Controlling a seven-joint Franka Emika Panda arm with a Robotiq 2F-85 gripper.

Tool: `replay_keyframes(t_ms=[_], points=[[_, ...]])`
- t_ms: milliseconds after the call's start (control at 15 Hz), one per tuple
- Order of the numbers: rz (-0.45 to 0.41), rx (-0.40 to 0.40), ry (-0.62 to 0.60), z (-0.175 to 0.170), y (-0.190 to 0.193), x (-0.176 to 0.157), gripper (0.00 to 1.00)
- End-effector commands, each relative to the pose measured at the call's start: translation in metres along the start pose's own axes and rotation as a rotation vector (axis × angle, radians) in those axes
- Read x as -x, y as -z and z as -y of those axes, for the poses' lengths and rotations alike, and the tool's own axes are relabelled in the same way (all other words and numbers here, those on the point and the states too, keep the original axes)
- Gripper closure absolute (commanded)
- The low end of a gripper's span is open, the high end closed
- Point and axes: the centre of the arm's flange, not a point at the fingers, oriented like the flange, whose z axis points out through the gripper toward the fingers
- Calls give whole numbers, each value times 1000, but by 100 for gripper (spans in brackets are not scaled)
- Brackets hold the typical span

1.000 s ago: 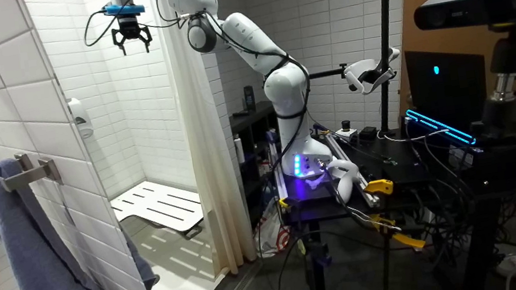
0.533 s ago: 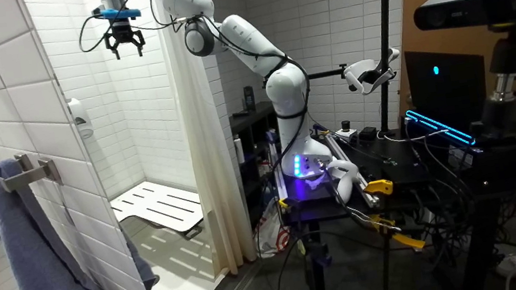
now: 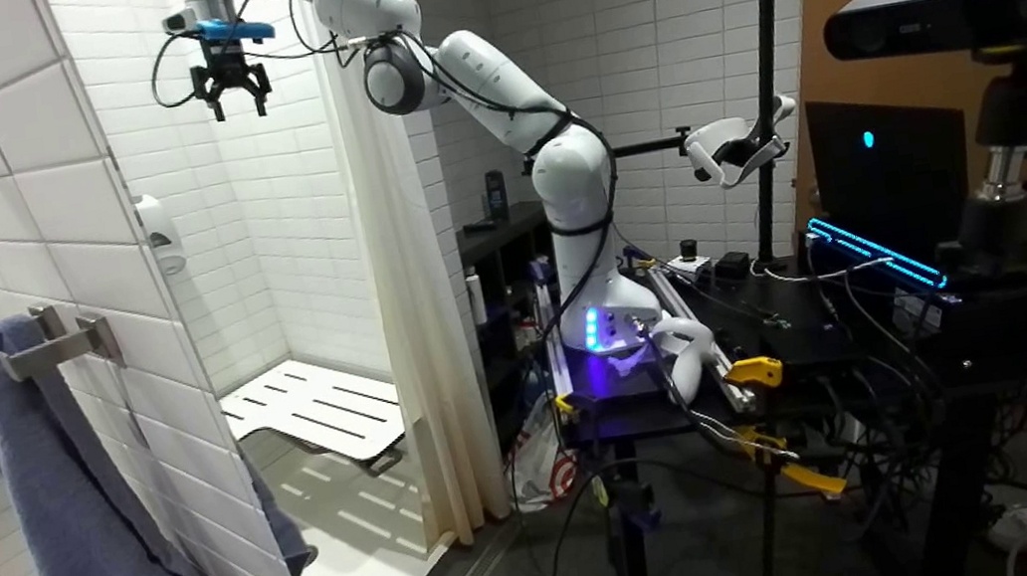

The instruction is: Move the shower curtain to the left

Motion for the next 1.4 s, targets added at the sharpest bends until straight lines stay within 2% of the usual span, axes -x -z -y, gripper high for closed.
replay_keyframes(t_ms=[0,867,933,1000,1067,1333], points=[[-27,11,-85,6,-11,1,0],[-91,125,-413,-5,-23,-20,0],[-94,116,-427,-4,-24,-21,0],[-87,50,-400,-1,-25,-23,0],[-76,79,-387,-9,-23,-26,0],[-76,65,-388,-5,-24,-27,0]])
